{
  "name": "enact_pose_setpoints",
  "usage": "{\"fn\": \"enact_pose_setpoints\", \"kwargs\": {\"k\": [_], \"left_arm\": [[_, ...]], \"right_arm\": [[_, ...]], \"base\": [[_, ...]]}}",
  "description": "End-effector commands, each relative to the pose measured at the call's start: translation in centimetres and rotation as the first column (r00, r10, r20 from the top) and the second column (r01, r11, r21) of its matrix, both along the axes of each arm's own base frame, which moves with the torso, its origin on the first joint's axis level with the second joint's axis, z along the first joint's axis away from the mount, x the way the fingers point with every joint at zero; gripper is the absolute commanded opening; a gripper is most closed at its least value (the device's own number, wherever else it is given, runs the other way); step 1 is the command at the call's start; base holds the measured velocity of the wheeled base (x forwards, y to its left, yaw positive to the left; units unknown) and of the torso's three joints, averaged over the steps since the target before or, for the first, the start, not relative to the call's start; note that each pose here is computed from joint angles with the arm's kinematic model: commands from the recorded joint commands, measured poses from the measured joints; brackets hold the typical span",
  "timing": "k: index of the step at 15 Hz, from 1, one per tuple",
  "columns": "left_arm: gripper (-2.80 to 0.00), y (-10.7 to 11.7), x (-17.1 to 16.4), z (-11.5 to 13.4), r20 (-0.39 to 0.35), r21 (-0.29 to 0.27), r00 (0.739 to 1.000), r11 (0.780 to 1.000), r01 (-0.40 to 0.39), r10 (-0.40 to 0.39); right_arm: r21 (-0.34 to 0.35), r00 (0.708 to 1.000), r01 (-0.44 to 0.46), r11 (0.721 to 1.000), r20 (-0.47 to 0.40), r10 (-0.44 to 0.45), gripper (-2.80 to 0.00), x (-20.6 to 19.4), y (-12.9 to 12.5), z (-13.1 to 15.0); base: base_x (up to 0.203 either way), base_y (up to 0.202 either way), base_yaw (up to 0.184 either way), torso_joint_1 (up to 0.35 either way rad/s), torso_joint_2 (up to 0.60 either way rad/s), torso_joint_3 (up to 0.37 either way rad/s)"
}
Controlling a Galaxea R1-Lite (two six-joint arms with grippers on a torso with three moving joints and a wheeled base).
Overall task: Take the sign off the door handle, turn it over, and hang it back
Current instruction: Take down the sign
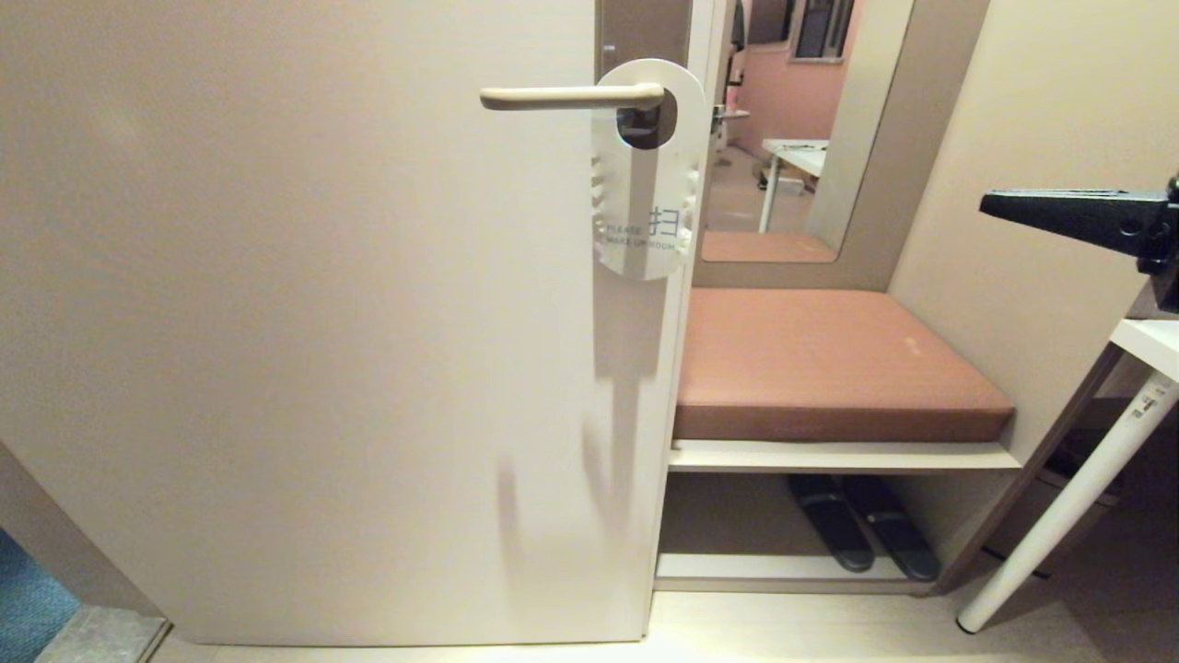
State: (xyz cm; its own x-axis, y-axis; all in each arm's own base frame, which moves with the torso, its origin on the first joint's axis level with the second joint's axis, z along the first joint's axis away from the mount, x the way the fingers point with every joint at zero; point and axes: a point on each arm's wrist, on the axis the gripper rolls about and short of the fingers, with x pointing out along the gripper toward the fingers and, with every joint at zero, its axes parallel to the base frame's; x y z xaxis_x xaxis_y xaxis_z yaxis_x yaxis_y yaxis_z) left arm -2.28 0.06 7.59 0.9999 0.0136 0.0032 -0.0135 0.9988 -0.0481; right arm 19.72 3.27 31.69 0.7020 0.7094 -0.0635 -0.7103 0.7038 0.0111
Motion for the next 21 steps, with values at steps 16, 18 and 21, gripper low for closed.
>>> {"fn": "enact_pose_setpoints", "kwargs": {"k": [16, 18, 21], "left_arm": [[-2.80, 0.0, 0.0, 0.0, -0.002, -0.001, 1.000, 1.000, -0.002, 0.002], [-2.80, 0.0, 0.0, 0.0, -0.002, -0.001, 1.000, 1.000, -0.001, 0.001], [-2.80, 0.0, 0.0, 0.0, 0.000, -0.001, 1.000, 1.000, -0.002, 0.002]], "right_arm": [[0.010, 0.871, -0.489, 0.872, 0.068, 0.487, -2.80, 12.4, 5.4, -3.8], [0.006, 0.871, -0.489, 0.872, 0.064, 0.487, -2.80, 12.8, 5.5, -4.2], [-0.014, 0.869, -0.489, 0.872, 0.077, 0.489, 0.00, 13.2, 5.5, -4.6]], "base": [[0.000, 0.000, 0.000, 0.000, 0.00, 0.000], [0.000, 0.000, 0.000, 0.000, 0.00, 0.000], [0.000, 0.000, 0.000, 0.000, 0.00, 0.000]]}}
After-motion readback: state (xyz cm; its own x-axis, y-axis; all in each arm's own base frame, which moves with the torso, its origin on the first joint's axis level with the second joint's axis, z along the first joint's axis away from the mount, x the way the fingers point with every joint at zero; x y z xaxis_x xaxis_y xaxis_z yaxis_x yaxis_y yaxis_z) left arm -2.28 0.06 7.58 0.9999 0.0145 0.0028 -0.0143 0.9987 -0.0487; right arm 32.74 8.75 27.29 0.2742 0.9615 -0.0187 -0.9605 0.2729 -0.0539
